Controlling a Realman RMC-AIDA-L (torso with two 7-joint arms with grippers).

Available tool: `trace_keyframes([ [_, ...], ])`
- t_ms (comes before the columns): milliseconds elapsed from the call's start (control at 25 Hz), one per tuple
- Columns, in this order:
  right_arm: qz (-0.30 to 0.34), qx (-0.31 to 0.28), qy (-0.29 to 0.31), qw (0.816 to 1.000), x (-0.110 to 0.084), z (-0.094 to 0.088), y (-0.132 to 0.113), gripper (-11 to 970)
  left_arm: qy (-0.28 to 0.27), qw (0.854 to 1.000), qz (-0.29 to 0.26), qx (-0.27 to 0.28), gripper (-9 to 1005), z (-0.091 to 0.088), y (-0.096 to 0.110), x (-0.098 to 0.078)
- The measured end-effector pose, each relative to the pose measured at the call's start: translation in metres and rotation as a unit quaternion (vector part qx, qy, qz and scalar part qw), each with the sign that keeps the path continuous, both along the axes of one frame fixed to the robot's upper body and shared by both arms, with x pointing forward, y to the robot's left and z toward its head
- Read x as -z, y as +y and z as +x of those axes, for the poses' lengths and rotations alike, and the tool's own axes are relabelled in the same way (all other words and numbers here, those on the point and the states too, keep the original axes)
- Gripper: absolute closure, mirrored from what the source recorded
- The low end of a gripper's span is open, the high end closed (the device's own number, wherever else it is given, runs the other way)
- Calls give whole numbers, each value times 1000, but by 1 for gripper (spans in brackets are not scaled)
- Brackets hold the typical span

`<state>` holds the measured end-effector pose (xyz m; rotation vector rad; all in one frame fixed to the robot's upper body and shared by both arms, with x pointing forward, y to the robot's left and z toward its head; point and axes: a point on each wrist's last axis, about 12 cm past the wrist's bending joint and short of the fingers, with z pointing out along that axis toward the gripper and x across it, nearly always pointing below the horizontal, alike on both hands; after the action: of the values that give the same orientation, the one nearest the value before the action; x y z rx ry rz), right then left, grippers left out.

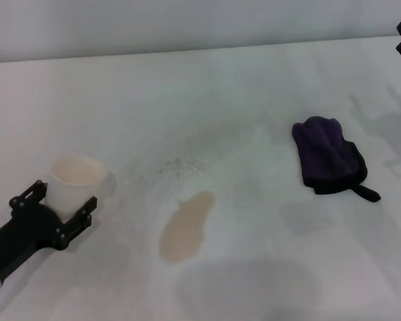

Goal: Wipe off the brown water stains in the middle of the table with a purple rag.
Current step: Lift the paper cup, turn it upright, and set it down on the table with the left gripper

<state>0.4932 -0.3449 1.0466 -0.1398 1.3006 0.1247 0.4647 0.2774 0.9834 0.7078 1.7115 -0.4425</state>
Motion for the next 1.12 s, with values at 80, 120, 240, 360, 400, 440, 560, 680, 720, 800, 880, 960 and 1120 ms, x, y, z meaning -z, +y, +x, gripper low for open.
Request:
trace_keyframes([
  [80, 0, 0, 1, 1000, 0, 0, 0, 89, -1, 1000, -1, 0, 303, -4, 1, 1],
  [120, 0, 0, 1, 1000, 0, 1, 0, 89, -3, 1000, 0, 0, 303, -6, 2, 2],
  [240, 0, 1, 2, 1000, 0, 1, 0, 89, -4, 1000, 1, 0, 303, -14, 1, 4],
  [360, 0, 3, 4, 1000, 1, 1, -1, 89, 2, 1000, -4, -2, 303, -19, 1, 7],
  [400, 0, 3, 5, 1000, 1, 2, -1, 89, 4, 1000, -4, -3, 303, -21, 1, 8],
  [440, -1, 4, 5, 1000, 1, 2, 0, 89, 6, 1000, -2, -3, 302, -23, 1, 9],
  [560, -1, 4, 6, 1000, 1, 3, 0, 89, 9, 1000, 4, -2, 302, -28, 0, 12],
  [680, -2, 5, 7, 1000, 1, 4, -1, 89, 12, 1000, 8, -4, 302, -33, 1, 15],
  [720, -2, 6, 8, 1000, 1, 4, -1, 89, 11, 1000, 10, -5, 302, -35, 2, 16],
  [800, -2, 6, 8, 1000, 1, 4, -1, 89, 5, 1000, 14, -9, 302, -37, 3, 16],
  [880, -2, 6, 10, 1000, 1, 4, -1, 89, -9, 1000, 14, -17, 302, -39, 4, 15],
  [960, -2, 6, 10, 1000, 1, 5, 0, 89, -20, 999, 16, -22, 299, -40, 6, 13],
  [1120, -3, 2, 10, 1000, 1, 7, 1, 89, -23, 999, 18, -23, 292, -41, 6, 14],
])
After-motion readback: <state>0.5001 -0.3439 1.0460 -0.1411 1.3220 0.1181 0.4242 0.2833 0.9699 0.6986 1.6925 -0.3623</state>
